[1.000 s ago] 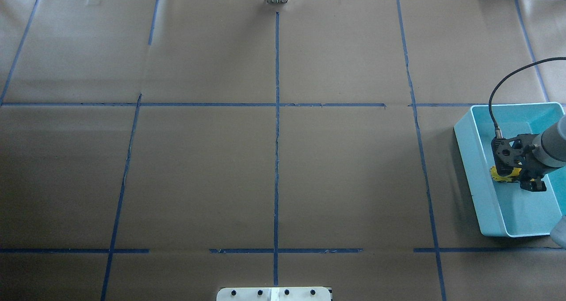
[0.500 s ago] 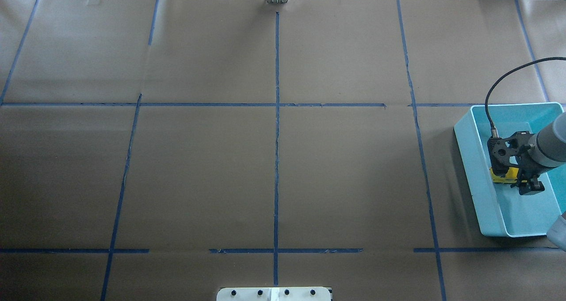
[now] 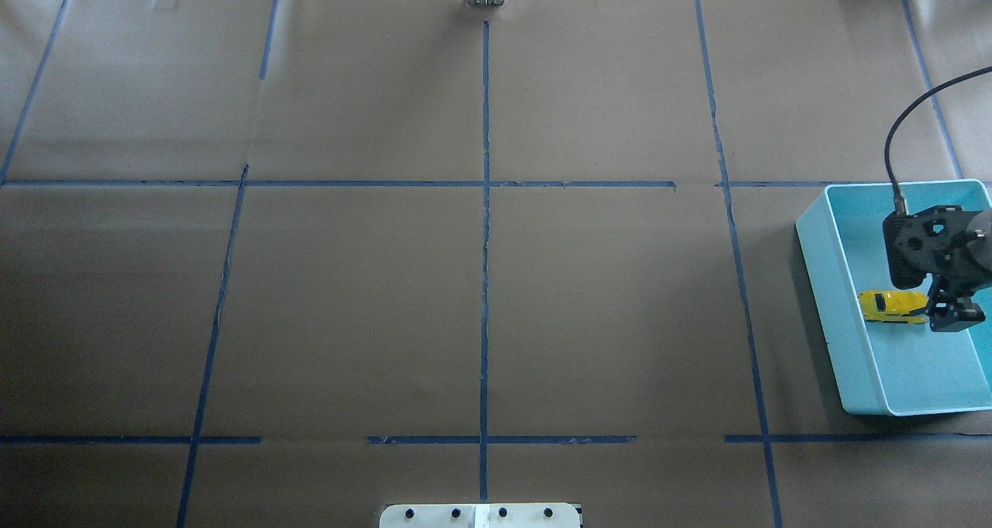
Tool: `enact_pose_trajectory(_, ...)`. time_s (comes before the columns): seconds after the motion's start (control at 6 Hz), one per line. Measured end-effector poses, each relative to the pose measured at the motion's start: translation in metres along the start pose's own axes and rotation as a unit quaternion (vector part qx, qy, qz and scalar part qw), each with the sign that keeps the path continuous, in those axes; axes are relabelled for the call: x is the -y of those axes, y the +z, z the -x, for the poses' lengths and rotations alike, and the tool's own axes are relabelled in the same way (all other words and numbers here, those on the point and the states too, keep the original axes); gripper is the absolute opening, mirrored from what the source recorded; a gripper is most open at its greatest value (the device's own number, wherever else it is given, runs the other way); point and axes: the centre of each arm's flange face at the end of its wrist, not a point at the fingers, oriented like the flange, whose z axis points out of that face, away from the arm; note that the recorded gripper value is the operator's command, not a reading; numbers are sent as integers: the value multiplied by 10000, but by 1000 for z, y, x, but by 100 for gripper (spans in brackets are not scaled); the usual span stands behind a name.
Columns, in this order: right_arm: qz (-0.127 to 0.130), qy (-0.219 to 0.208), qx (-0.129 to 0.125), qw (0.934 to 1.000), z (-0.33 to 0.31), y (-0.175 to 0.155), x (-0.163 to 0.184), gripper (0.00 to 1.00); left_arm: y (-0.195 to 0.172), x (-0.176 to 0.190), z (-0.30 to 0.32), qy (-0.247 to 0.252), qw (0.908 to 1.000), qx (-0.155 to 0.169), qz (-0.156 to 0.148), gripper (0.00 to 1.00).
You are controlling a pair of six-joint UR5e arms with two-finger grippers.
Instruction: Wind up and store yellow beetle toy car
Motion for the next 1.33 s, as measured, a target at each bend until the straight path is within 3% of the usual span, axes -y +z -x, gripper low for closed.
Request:
enact_pose_trajectory(0.17, 22, 651, 137, 9978, -22, -29, -26, 100, 0, 0, 0, 3, 10000, 2, 0, 100)
enact_pose_trajectory(0.33, 139, 1386, 289, 9898, -47, -52, -55, 100, 0, 0, 0, 5, 10000, 2, -2, 100)
enact_pose_trajectory(0.5, 174, 2229, 492, 9734, -65, -64, -96, 100, 0, 1, 0, 6, 10000, 2, -2, 100)
enact_pose_trajectory(0.67, 38, 3293, 801, 9408, -79, -59, -155, 100, 0, 1, 0, 77, 10000, 2, 0, 100)
enact_pose_trajectory(0.83, -89, 4222, 1058, 9003, -86, -45, -219, 100, 0, 1, 0, 190, 9998, 2, 0, 100)
enact_pose_trajectory(1.0, -160, 4860, 1121, 8666, -86, -39, -271, 100, -1, 1, 0, 249, 9997, 2, -4, 100)
enact_pose_trajectory(1.17, -151, 5407, 1060, 8343, -86, -41, -300, 100, -1, 1, 0, 260, 9997, 2, 1, 100)
enact_pose_trajectory(1.33, -68, 6012, 980, 7930, -86, -43, -309, 100, -1, 1, 0, 260, 9997, 2, 5, 100)
